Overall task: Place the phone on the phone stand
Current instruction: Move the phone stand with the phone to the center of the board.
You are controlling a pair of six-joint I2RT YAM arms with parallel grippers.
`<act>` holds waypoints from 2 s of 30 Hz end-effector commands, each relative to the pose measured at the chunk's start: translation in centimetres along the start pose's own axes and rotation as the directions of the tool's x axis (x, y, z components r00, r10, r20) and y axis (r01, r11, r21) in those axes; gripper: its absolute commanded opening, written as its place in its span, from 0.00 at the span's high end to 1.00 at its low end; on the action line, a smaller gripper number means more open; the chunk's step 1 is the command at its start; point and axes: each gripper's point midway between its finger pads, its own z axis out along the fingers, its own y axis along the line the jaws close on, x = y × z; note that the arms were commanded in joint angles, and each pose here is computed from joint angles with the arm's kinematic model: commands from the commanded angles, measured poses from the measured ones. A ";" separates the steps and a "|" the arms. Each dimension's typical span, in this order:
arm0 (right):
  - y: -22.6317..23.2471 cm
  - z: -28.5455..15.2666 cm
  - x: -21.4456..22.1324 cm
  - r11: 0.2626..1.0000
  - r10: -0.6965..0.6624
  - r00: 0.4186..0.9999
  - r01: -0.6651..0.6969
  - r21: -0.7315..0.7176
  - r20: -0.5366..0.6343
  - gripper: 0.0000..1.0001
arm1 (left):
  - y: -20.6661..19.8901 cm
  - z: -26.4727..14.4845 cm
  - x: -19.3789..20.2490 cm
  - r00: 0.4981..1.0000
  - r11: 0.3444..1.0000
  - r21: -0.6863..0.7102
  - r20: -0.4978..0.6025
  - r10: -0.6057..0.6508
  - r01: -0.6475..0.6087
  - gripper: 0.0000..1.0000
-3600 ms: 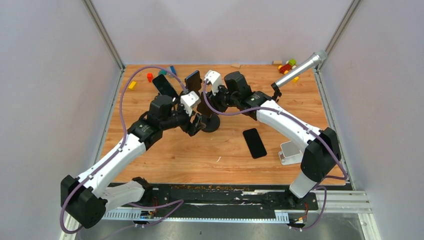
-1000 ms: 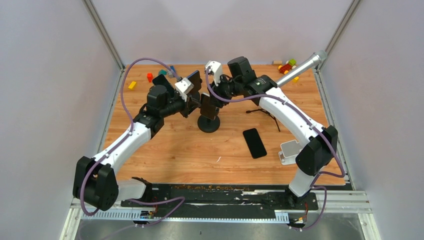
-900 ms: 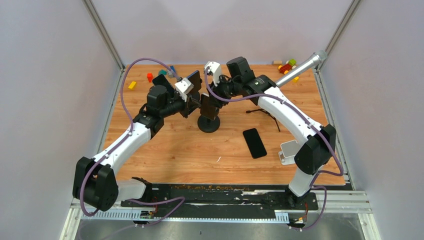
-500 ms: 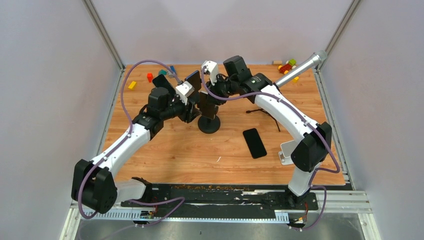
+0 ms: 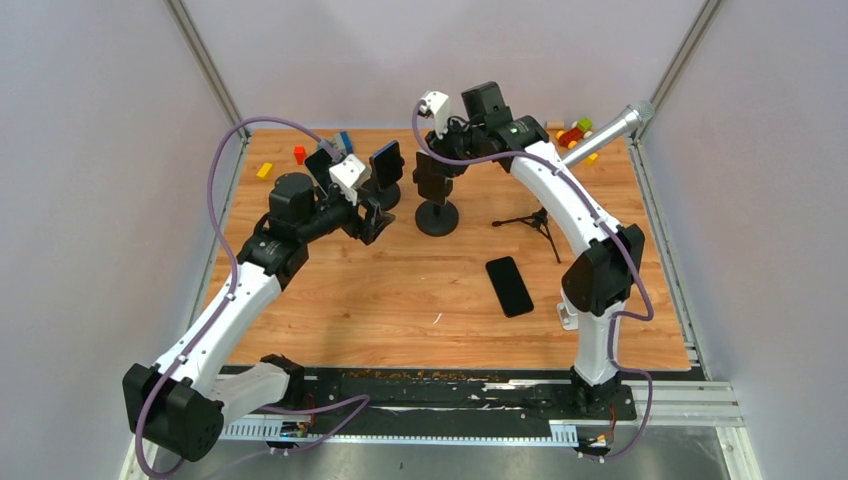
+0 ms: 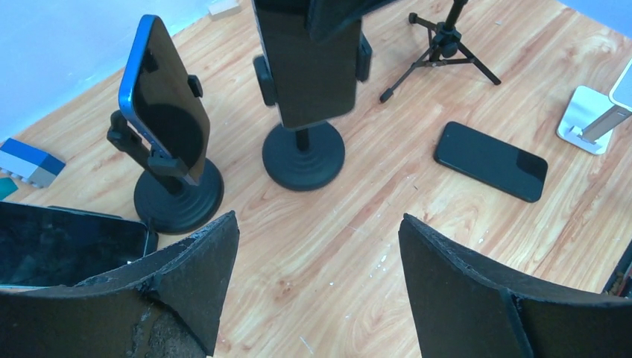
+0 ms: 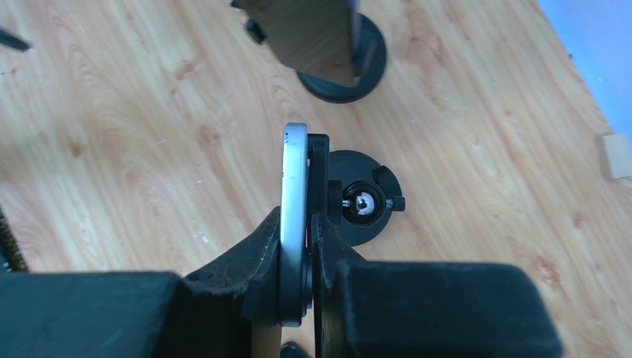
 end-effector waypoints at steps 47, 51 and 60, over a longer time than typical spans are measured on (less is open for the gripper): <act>-5.2 -0.6 -6.7 0.989 -0.136 0.946 0.147 -0.016 0.293 1.00 | -0.6 -1.6 -1.6 0.998 0.999 0.014 0.033 0.049 -0.050 0.14; -5.0 -0.4 -5.1 0.989 -0.140 0.959 0.149 -0.017 0.247 0.99 | -0.6 -1.5 -1.4 0.998 0.999 0.016 0.026 0.050 -0.050 0.14; -5.5 0.2 -3.4 0.994 -0.107 0.975 0.110 -0.005 0.192 0.70 | -0.6 -1.4 -1.3 0.999 0.999 0.023 0.027 0.047 -0.047 0.14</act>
